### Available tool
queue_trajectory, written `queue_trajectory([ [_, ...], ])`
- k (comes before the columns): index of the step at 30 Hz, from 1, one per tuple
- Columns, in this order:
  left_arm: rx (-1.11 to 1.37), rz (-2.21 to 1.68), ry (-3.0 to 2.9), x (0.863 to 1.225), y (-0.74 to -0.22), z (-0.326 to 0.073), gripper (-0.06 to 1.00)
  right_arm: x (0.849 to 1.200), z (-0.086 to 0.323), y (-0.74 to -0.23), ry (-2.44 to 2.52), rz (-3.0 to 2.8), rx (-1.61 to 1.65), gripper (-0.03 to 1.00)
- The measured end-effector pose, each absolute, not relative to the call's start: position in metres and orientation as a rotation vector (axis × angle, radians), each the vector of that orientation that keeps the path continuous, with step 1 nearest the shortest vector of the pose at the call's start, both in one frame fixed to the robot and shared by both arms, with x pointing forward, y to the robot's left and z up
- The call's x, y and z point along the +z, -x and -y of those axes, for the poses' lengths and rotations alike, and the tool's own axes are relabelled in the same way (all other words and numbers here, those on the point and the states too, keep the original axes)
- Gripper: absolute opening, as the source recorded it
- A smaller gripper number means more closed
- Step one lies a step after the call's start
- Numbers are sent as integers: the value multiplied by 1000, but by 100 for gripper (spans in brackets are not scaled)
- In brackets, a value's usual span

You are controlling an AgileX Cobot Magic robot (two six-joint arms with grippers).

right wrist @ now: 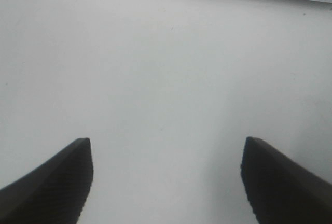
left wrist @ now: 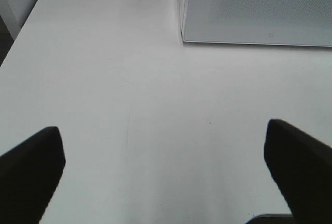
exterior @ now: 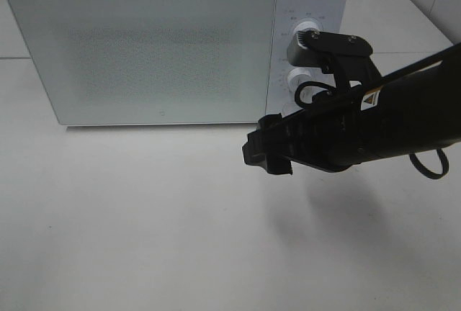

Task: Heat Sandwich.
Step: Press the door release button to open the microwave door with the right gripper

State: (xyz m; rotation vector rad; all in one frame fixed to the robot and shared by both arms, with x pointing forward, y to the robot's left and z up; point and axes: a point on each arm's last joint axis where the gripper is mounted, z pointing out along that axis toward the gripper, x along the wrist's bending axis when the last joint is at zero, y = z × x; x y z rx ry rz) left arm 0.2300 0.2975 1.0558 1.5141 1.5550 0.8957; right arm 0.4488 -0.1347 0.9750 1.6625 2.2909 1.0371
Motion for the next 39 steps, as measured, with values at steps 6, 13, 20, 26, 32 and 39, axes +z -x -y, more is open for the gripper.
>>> queue_trajectory([
  [6,896,-1555,-1514,1056,-230,-298,99,991,139,-433,-1572,-2442,982,77],
  [13,896,-1555,-1514,1056,-230,-298,99,1012,151,-408,-1489,-2569,936,77],
  [20,896,-1555,-1514,1056,-230,-298,99,1032,167,-385,-1378,-2637,887,77],
  [26,896,-1555,-1514,1056,-230,-298,99,1049,185,-361,-1296,-2681,846,77],
  [32,896,-1555,-1514,1056,-230,-298,99,1072,214,-326,-1177,-2634,898,77],
  [39,896,-1555,-1514,1056,-230,-298,99,1096,244,-287,-1052,-2457,1131,77],
])
